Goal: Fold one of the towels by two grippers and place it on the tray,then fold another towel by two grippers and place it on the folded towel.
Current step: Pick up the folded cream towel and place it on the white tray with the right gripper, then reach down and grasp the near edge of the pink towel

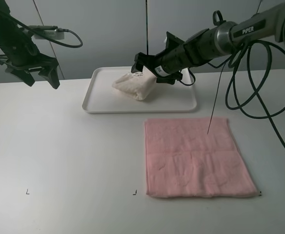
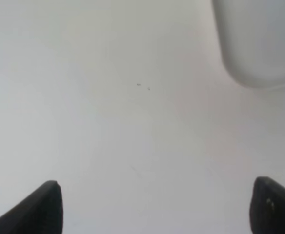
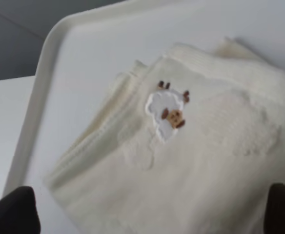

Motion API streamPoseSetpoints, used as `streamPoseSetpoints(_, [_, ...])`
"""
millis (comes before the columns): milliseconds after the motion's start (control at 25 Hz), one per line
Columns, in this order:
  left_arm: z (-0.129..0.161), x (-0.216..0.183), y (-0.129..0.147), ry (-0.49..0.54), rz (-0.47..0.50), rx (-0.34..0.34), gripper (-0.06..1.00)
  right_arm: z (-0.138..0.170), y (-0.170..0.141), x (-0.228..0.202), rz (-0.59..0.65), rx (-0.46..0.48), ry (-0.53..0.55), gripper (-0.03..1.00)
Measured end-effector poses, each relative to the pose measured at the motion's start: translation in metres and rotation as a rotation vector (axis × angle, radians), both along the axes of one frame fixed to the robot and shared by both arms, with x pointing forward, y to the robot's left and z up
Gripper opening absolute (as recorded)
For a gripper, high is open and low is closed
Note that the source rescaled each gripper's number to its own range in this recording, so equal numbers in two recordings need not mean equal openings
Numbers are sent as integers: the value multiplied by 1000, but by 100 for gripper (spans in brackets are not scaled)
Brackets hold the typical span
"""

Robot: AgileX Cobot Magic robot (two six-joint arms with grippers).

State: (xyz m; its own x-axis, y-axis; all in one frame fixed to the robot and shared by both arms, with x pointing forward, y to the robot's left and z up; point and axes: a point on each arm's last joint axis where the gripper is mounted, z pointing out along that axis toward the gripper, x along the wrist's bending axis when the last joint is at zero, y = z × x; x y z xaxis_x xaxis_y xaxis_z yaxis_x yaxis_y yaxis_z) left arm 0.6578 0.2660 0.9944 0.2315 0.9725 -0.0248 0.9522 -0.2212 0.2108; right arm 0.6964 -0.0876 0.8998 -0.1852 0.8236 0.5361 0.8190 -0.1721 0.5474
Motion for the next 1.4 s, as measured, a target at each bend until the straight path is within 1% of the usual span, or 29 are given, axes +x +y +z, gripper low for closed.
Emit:
streamPoseSetpoints(120, [0,0,-1,1,3,-9,99,32,-5,-1,22,-30,-70,100])
streamPoseSetpoints(240, [0,0,-1,1,4,-12,99,61,-20,-1,41,-69,-114,100])
streamPoseSetpoints(320, [0,0,-1,1,4,-12,99,75,-38,-2,57,-96,-108,100])
streamPoseSetpoints(400, [0,0,-1,1,5,-17,99,88,-64,-1,46,-118,-81,100])
streamPoseSetpoints(480, [0,0,-3,2,5,-30,99,95,-91,-3,33,-140,-45,100])
streamPoseSetpoints(560, [0,0,-6,1,-19,-28,99,98,-118,-10,40,-187,-12,100])
streamPoseSetpoints(640, [0,-1,-16,-6,-77,-21,99,100,-133,-22,120,-295,0,100])
streamPoseSetpoints(680, [0,-2,-23,-10,-114,-19,99,100,-135,-30,193,-364,8,100])
streamPoseSetpoints(760, [1,-3,-39,-29,-211,-8,99,100,-138,-44,338,-458,46,100])
streamPoseSetpoints(800, [1,-4,-49,-40,-273,0,99,100,-139,-49,396,-491,63,100])
streamPoseSetpoints(840, [1,-6,-58,-46,-329,7,99,101,-140,-55,457,-511,82,100])
streamPoseSetpoints(920, [1,-12,-81,-62,-480,26,99,101,-136,-65,572,-519,102,100])
streamPoseSetpoints(1000, [1,-18,-102,-74,-613,41,99,105,-132,-75,672,-521,94,100])
streamPoseSetpoints(1080, [-2,-23,-118,-73,-720,46,99,117,-125,-85,736,-525,63,100])
streamPoseSetpoints(1160, [-4,-25,-123,-68,-771,53,99,128,-120,-96,778,-536,29,100])
streamPoseSetpoints(1280, [-5,-27,-125,-57,-817,54,99,140,-113,-119,829,-585,-3,100])
streamPoseSetpoints(1400, [-7,-30,-125,-36,-843,44,99,144,-109,-149,885,-674,-27,100])
